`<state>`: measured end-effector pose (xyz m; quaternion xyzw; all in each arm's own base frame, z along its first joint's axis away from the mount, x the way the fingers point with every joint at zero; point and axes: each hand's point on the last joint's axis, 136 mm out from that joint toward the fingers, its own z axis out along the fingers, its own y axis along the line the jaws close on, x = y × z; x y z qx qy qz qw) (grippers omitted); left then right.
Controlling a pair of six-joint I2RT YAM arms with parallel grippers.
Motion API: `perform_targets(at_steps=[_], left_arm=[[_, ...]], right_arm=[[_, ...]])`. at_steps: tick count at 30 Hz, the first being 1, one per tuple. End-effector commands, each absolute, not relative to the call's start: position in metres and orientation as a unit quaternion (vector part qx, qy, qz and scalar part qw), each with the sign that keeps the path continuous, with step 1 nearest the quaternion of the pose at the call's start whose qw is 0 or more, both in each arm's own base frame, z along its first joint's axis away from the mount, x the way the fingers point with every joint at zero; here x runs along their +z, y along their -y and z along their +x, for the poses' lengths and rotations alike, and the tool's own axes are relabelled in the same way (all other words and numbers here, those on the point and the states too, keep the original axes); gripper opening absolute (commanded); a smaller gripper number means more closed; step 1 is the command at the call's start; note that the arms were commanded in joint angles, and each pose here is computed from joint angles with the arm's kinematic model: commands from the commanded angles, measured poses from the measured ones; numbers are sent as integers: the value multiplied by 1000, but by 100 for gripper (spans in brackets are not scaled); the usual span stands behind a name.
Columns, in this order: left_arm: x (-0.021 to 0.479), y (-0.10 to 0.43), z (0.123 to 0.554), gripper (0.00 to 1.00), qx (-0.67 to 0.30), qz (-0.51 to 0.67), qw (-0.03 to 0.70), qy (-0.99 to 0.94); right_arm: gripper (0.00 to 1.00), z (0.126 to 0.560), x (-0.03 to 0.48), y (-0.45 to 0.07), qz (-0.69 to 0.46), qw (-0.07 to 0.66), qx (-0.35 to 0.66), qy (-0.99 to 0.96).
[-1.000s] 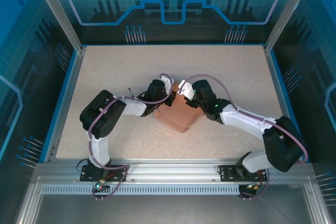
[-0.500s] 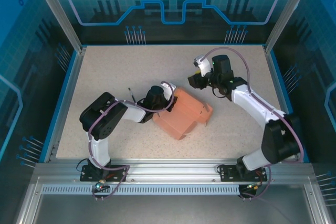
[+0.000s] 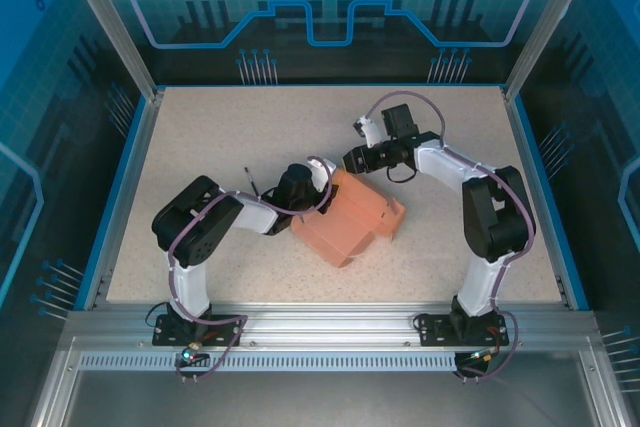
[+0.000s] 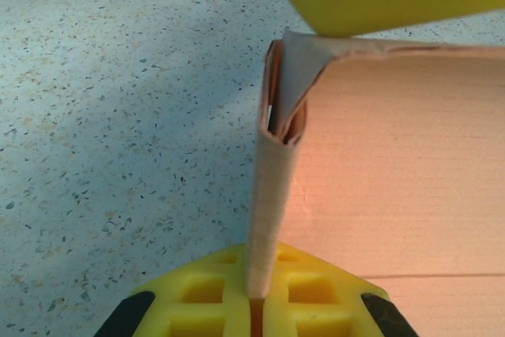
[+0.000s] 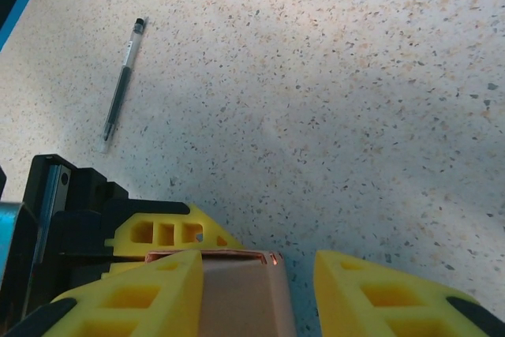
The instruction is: Fold the paper box
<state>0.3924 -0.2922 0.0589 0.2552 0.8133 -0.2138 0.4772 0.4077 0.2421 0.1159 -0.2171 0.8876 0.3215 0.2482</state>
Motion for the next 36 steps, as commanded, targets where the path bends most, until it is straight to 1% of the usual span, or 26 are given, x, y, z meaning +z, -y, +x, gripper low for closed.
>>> perform_targets(at_steps=[1, 13, 20, 21, 27, 31, 36], left_arm=[[64, 299, 389, 9, -228, 270, 485, -800], [61, 300, 390, 14, -227, 271, 482, -802], [60, 301, 391, 17, -226, 272, 481, -802], [60, 301, 391, 17, -226, 271, 481, -803], [62, 298, 393, 7, -219, 264, 485, -805], [69, 291, 397, 3, -206, 243, 493, -810], [78, 277, 404, 1, -183, 202, 499, -822]], right_arm=[[41, 409, 110, -241, -205, 226, 335, -892], [37, 396, 84, -239, -213, 198, 301, -908], [37, 397, 85, -241, -222, 195, 288, -911], [37, 397, 85, -241, -223, 195, 288, -911], [38, 401, 105, -235, -224, 215, 280, -908], [40, 407, 138, -224, -217, 248, 273, -904], [42, 403, 177, -203, -199, 289, 247, -903]])
